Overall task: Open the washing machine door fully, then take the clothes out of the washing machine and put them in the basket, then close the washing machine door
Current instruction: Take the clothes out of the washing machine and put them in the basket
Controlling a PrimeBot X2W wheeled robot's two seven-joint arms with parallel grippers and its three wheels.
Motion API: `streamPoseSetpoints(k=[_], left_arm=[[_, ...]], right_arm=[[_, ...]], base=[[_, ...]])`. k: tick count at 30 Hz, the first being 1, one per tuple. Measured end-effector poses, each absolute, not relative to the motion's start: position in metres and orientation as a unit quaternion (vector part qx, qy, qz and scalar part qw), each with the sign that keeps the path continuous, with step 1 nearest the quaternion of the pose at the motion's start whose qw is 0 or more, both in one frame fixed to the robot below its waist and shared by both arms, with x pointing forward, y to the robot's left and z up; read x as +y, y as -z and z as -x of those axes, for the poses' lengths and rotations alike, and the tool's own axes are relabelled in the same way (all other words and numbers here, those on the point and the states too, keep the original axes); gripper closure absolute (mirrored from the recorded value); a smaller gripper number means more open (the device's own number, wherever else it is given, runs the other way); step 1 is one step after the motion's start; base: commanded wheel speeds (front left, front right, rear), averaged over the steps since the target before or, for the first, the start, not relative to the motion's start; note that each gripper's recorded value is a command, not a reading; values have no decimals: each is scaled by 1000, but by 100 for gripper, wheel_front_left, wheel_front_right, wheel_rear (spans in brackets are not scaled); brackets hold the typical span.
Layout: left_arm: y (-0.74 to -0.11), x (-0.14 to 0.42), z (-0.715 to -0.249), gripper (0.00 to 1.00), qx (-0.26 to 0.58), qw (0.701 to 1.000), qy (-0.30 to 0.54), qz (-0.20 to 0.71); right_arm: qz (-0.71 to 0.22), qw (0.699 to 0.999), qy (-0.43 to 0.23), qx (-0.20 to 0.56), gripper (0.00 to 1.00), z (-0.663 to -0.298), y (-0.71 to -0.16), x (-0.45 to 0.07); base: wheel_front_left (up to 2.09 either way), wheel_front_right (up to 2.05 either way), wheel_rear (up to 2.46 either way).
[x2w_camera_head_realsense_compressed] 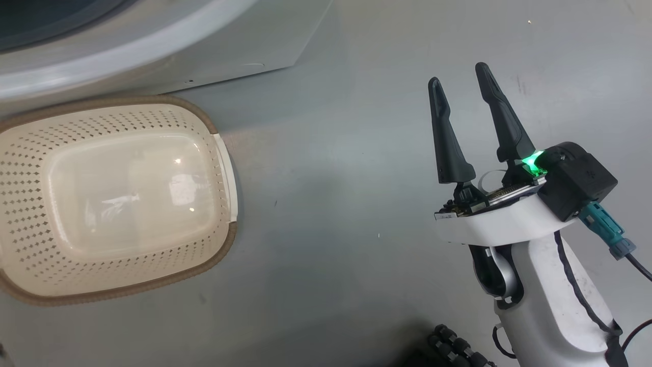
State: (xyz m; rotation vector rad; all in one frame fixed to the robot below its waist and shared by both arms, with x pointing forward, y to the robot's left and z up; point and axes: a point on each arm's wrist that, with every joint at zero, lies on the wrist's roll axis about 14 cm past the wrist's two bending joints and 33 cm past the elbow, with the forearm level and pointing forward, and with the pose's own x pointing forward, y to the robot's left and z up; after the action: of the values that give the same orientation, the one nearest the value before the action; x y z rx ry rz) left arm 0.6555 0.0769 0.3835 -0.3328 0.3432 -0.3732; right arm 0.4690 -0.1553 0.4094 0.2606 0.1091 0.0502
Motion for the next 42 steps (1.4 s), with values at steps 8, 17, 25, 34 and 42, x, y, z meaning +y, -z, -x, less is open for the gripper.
streamPoseSetpoints(k=[8,17,25,34,42], left_arm=[[-408,88,-628,100,105,965,162,175],[-452,106,-597,100,15,976,136,169],[-497,116,-564,100,-57,979,122,153],[-538,122,-527,100,-109,977,109,151],[-563,121,-496,100,-133,974,110,146]], right_arm=[[-125,991,-41,38,0,-467,-424,-147],[-121,991,-50,27,0,-454,-441,-142],[-123,991,-56,16,0,-433,-458,-138],[-126,990,-64,5,0,-410,-474,-132],[-128,989,-69,-4,0,-392,-484,-128]], base=[[0,0,0],[0,0,0],[0,0,0],[0,0,0],[0,0,0]])
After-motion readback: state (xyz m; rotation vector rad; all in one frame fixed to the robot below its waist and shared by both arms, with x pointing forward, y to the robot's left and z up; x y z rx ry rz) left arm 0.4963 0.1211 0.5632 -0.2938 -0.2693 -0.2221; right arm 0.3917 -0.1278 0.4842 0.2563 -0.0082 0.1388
